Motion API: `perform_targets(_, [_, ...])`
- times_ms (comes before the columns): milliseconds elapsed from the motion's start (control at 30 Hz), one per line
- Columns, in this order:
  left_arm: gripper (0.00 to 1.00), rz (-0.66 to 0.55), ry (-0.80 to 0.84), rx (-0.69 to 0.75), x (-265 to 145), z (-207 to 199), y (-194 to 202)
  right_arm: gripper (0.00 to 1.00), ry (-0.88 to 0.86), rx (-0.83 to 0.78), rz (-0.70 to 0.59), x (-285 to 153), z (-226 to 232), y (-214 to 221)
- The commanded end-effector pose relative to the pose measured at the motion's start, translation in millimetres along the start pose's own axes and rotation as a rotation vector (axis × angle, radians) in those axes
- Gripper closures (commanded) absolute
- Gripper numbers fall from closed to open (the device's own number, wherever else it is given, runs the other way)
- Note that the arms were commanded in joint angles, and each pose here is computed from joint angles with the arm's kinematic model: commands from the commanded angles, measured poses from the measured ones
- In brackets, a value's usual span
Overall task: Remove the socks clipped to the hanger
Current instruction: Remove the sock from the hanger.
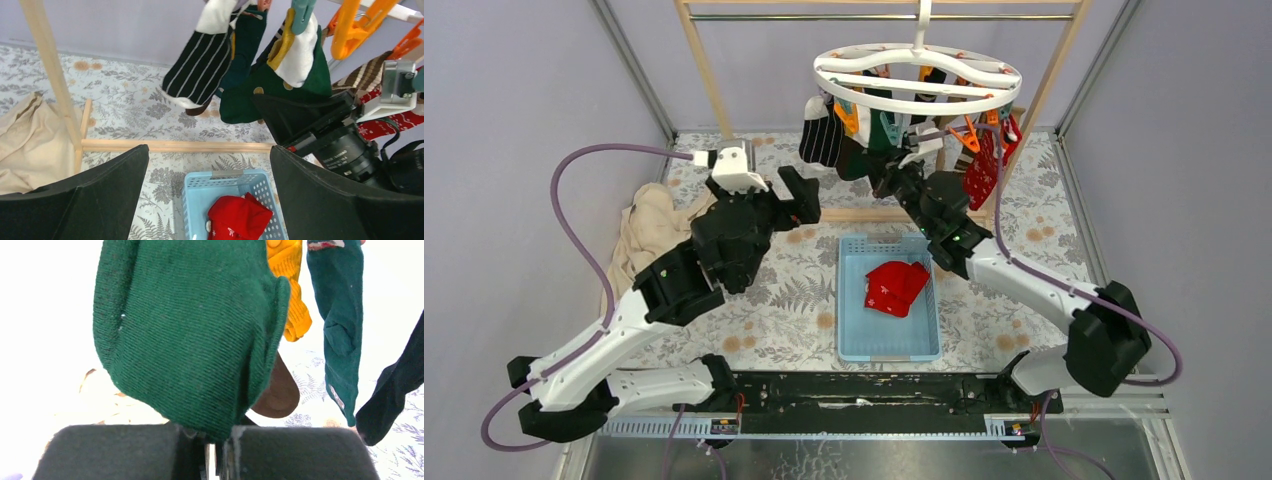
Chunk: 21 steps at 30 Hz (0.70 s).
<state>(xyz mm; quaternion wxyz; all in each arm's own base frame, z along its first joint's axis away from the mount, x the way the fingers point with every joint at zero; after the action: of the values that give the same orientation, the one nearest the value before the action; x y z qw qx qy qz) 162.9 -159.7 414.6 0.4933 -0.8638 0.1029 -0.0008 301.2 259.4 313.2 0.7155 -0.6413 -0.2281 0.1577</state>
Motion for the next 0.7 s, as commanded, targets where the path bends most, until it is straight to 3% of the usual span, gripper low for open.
perform_targets(0, [0.01,-0.092,0.107,-0.028,3,-22,-31,1.0,-0.112,0.059,-0.034,-21,-4,-22])
perform_targets(367, [0.01,-0.137,0.215,-0.033,43,-34,-64,1.0,-0.375,0.13,0.064,-46,7,-28])
perform_targets(667, [0.01,-0.104,0.348,-0.113,81,-21,-73,1.0,-0.546,0.216,0.085,-66,8,-43])
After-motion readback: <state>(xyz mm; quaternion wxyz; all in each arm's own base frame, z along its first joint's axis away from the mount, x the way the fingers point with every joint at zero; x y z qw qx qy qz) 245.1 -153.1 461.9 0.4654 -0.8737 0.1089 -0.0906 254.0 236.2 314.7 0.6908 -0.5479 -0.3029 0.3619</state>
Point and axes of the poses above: each gripper's point midway between its finger pads, its own x axis out along the fingers, its own z axis along the line the jaws close on, y = z × x, the point moved 9 cm from there along -x, back along the fingers, and after that the axes turned 11 degrees about -x, right-handed, at the moved point
